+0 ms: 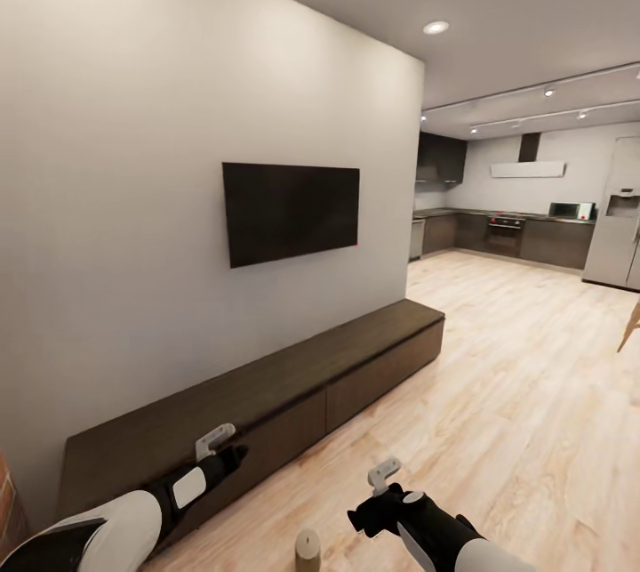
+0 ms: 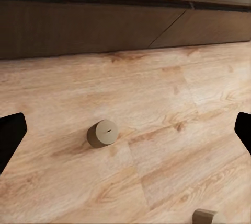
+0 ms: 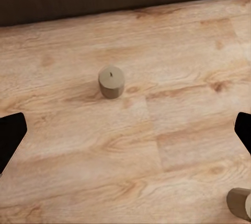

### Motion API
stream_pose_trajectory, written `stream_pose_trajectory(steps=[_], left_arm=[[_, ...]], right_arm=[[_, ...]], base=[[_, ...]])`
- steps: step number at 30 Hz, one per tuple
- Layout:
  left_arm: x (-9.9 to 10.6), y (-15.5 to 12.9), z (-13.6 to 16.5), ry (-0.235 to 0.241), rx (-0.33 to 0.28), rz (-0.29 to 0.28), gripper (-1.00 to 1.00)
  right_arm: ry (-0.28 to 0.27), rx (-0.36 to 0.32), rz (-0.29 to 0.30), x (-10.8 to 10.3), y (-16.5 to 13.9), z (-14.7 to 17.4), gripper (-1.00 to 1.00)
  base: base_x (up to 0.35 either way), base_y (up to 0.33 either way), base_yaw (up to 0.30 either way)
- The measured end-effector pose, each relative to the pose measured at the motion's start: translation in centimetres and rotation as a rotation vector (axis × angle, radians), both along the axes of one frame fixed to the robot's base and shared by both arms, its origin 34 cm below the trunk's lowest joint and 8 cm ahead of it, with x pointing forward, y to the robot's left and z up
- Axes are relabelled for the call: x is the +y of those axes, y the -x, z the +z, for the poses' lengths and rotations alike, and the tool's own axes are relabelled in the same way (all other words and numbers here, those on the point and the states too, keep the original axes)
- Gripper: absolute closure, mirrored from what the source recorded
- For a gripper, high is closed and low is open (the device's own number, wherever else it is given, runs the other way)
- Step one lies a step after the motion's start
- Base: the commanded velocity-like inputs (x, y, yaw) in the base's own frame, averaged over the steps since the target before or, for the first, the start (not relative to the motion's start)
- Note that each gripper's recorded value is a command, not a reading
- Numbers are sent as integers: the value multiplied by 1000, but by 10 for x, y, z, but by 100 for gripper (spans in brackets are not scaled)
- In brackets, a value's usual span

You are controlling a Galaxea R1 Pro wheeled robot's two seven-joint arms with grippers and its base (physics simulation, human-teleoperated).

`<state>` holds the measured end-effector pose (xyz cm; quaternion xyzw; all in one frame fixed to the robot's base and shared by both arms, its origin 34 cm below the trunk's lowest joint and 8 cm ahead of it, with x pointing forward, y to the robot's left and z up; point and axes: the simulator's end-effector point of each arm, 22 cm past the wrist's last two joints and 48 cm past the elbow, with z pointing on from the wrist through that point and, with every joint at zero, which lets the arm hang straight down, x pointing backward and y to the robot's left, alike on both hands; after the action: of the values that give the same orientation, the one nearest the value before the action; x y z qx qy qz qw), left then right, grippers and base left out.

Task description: Place each of the two pumpkins and all three candles from the living room inside a cabinet in the living room (use any cabinet), then make sure every cabinet is closed, and position the cauldron so it is next to a table in the living room.

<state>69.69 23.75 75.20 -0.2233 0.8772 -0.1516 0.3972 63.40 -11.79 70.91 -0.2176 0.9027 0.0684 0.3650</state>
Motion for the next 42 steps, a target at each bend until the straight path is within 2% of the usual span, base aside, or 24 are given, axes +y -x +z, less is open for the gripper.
stream_pose_trajectory(steps=[15,22,25,26,31,38,42], left_arm=[[0,0,0,-9,0,-9,-100],[-2,0,-5,-43,-2,-44,-100],[-22,1,-10,-62,-3,-93,-100],[-34,3,-13,-108,4,-135,-100],[-42,5,-26,-148,24,-147,-100],[-69,11,-45,-150,55,-190,-100],[-81,12,-52,-186,68,-233,-100]], right_arm=[[1,-1,-3,0,-1,0,-100],[-8,-59,-2,-5,-20,18,-100],[-19,-75,-18,-10,-30,27,-100],[-54,-22,-82,-16,-37,37,-100],[-111,39,-158,-23,-45,49,-100],[-132,68,-175,-21,-55,74,-100],[-127,89,-175,-20,-62,90,-100]], base=[[56,41,0],[0,0,0],[0,0,7],[0,0,30],[0,0,52],[0,0,59],[0,0,21]])
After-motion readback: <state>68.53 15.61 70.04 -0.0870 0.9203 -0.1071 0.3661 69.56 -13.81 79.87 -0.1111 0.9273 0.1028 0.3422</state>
